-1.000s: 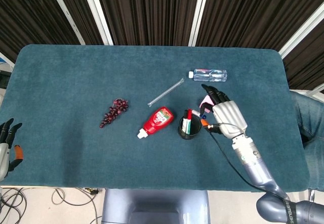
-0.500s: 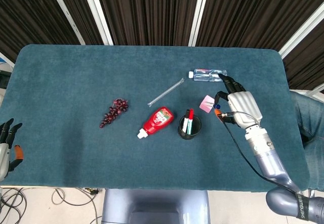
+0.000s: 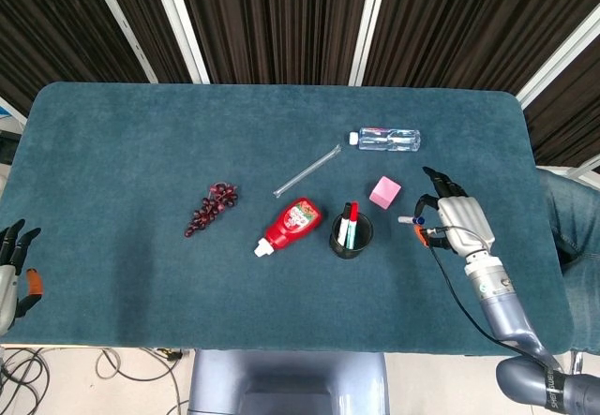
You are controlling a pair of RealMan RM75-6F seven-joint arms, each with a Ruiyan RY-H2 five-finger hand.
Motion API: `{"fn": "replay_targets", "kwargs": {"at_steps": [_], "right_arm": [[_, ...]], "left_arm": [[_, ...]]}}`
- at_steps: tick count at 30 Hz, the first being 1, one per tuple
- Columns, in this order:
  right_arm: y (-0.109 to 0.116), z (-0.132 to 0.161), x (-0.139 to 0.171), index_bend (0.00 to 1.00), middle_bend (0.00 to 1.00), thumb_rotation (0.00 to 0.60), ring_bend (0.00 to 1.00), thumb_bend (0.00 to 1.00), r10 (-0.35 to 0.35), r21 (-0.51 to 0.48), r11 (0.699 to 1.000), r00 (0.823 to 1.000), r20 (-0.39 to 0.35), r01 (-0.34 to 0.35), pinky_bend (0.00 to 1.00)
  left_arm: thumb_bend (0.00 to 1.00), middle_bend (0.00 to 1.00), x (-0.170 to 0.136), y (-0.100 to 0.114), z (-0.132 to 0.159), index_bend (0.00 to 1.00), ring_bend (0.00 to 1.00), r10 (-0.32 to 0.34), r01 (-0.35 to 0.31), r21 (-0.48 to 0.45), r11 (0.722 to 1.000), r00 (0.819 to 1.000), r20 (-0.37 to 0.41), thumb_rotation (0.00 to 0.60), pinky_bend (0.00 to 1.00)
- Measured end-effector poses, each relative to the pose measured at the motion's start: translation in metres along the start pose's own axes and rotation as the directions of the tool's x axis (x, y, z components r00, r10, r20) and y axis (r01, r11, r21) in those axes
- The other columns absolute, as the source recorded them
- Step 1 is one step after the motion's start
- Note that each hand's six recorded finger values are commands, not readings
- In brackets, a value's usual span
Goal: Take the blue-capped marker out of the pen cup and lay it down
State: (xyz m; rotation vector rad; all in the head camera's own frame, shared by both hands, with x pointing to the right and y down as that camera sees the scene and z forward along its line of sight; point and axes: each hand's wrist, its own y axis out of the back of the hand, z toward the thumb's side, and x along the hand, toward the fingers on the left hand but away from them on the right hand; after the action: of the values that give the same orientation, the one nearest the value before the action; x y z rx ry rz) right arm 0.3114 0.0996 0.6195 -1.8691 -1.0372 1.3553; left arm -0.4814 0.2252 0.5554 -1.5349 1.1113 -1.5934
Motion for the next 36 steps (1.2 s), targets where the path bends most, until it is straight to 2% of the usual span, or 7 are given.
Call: {"fn": "replay_targets", "kwargs": {"at_steps": [5,10,12,16,19,28,36], "right_arm": [[-0.022,-0.010,0.002,0.61,0.00,0.600,0.08,0.43,0.017,-0.026,1.000,1.000,0.022,-0.017,0.17],[-0.027,-0.012,0.010,0.57,0.00,0.600,0.07,0.39,0.018,-0.036,0.999,1.000,0.020,-0.017,0.17],[-0.028,-0.012,0.012,0.47,0.00,0.600,0.06,0.34,0.026,-0.033,0.999,0.999,0.021,-0.025,0.17],[-0.029,-0.013,0.018,0.14,0.00,0.600,0.02,0.24,0.059,-0.023,0.998,0.998,0.027,-0.058,0.17],[-0.030,-0.011,0.024,0.02,0.00,0.600,0.01,0.20,0.091,-0.023,0.996,0.995,0.030,-0.091,0.17],[-0.014,-0.003,0.046,0.00,0.00,0.600,0.02,0.17,0.147,0.057,0.987,0.988,0.043,-0.149,0.17],[0.021,-0.009,0.067,0.00,0.00,0.600,0.01,0.17,-0.035,0.173,0.985,0.999,0.032,0.029,0.17]], "left_arm": [[0.71,0.00,0.000,0.000,-0.001,0.11,0.00,0.000,0.000,-0.003,1.000,1.000,-0.004,0.600,0.08],[0.71,0.00,0.000,0.001,0.000,0.11,0.00,0.002,-0.002,-0.002,1.000,1.000,-0.001,0.600,0.08],[0.71,0.00,0.000,0.001,0.000,0.11,0.00,0.001,-0.001,-0.002,1.000,1.000,-0.001,0.600,0.08],[0.71,0.00,0.000,0.001,0.000,0.11,0.00,0.003,-0.003,-0.002,1.000,1.000,0.000,0.600,0.08],[0.71,0.00,0.000,0.001,-0.001,0.11,0.00,0.002,-0.002,-0.004,1.000,1.000,-0.002,0.600,0.08],[0.71,0.00,0.001,0.001,-0.001,0.11,0.00,0.005,-0.005,-0.001,1.000,1.000,-0.002,0.600,0.08],[0.71,0.00,0.000,0.001,0.000,0.11,0.00,0.009,-0.009,0.009,1.000,1.000,0.004,0.600,0.08]]}}
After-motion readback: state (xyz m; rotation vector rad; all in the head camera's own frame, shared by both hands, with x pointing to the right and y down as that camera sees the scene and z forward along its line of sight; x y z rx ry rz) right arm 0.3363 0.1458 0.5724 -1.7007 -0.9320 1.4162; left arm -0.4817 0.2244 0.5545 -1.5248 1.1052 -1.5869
